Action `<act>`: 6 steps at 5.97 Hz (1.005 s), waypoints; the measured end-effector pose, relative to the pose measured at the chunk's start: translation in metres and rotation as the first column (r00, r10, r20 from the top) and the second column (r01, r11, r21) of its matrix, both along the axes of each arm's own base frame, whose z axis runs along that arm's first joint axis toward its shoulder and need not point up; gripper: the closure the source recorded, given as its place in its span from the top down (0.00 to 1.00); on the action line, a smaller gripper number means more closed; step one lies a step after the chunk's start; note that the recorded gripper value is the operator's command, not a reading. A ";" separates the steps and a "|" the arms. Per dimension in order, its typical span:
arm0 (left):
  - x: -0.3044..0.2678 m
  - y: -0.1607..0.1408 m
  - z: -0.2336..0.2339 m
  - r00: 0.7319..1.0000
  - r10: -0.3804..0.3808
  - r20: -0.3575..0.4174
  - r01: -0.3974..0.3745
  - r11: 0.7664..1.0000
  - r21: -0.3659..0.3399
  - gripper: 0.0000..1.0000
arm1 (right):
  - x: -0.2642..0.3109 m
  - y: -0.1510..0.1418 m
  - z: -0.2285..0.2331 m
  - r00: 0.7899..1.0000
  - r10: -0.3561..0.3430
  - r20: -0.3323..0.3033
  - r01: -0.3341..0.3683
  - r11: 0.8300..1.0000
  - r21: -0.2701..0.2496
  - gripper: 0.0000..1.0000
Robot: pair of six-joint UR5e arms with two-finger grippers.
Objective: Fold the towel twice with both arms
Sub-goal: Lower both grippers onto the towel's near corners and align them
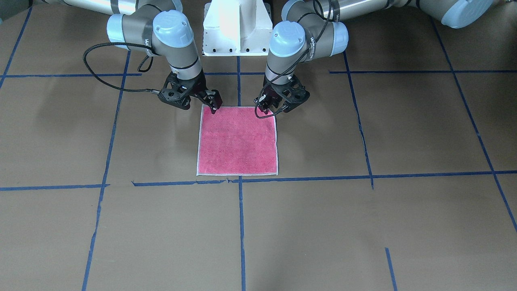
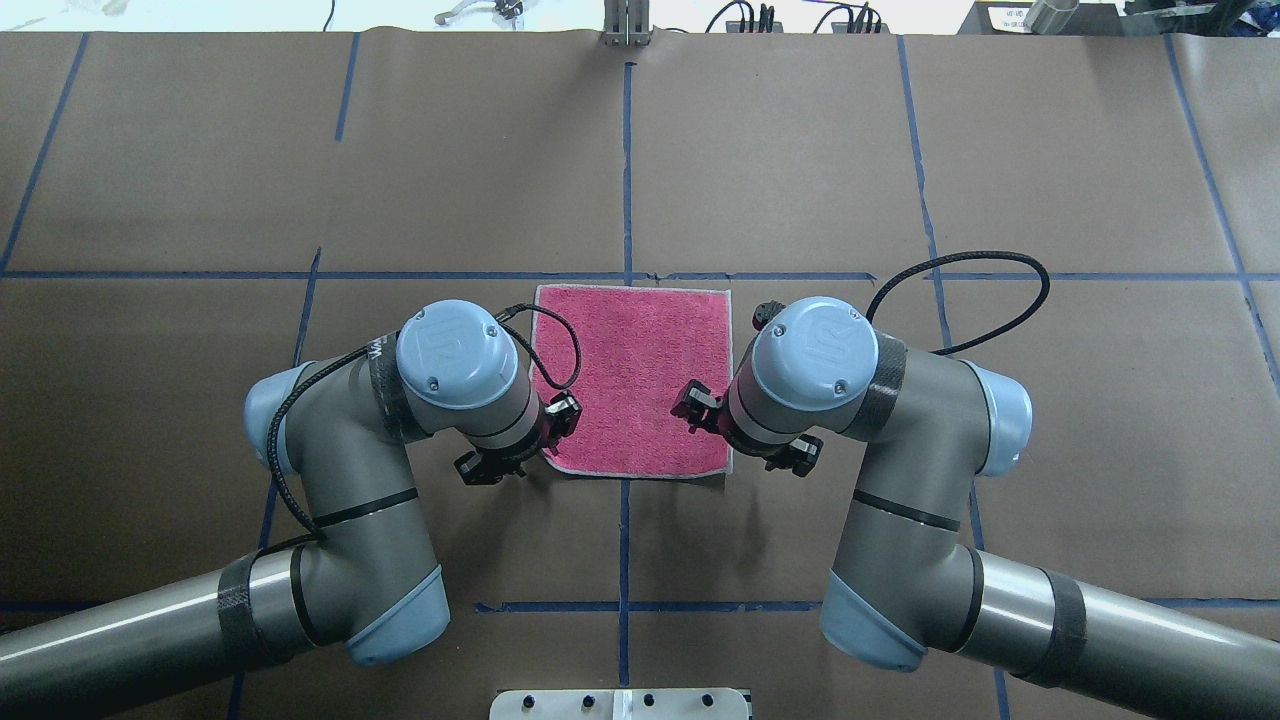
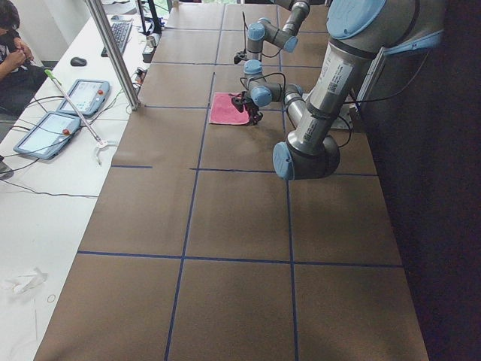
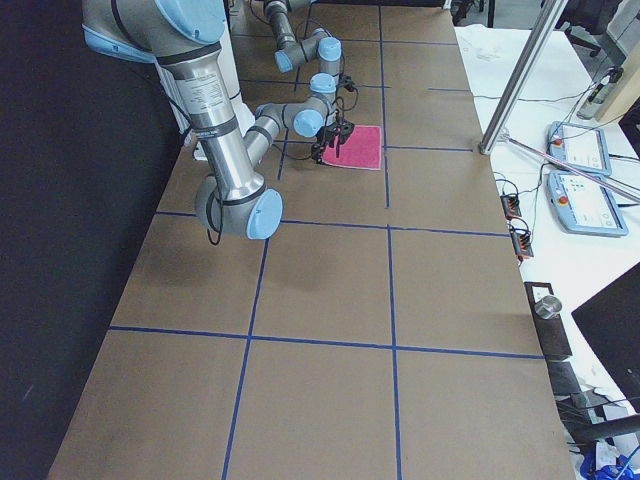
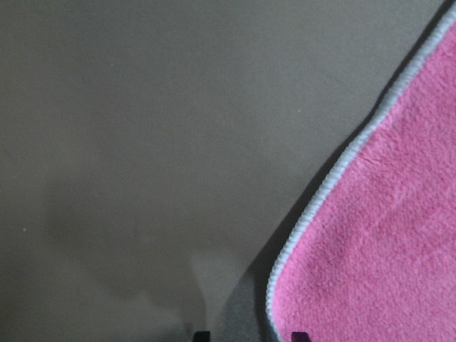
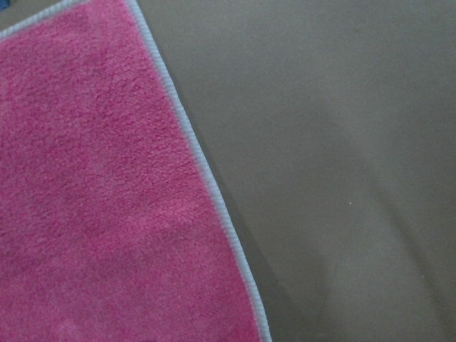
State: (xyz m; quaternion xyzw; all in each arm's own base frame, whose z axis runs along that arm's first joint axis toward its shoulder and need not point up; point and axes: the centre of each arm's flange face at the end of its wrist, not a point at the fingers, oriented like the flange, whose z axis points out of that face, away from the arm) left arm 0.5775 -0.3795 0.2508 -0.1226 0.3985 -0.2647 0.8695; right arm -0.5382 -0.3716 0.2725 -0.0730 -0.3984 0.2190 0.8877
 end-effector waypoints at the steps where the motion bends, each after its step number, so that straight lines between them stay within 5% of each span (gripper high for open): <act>1: -0.001 0.000 -0.002 1.000 0.000 -0.004 0.000 1.000 0.003 0.33 | 0.000 0.000 0.000 1.000 0.000 -0.001 0.000 1.000 0.000 1.00; 6: -0.002 0.000 -0.004 1.000 -0.002 -0.006 0.002 1.000 0.009 0.07 | 0.000 0.001 0.001 1.000 0.000 -0.002 0.000 1.000 0.000 1.00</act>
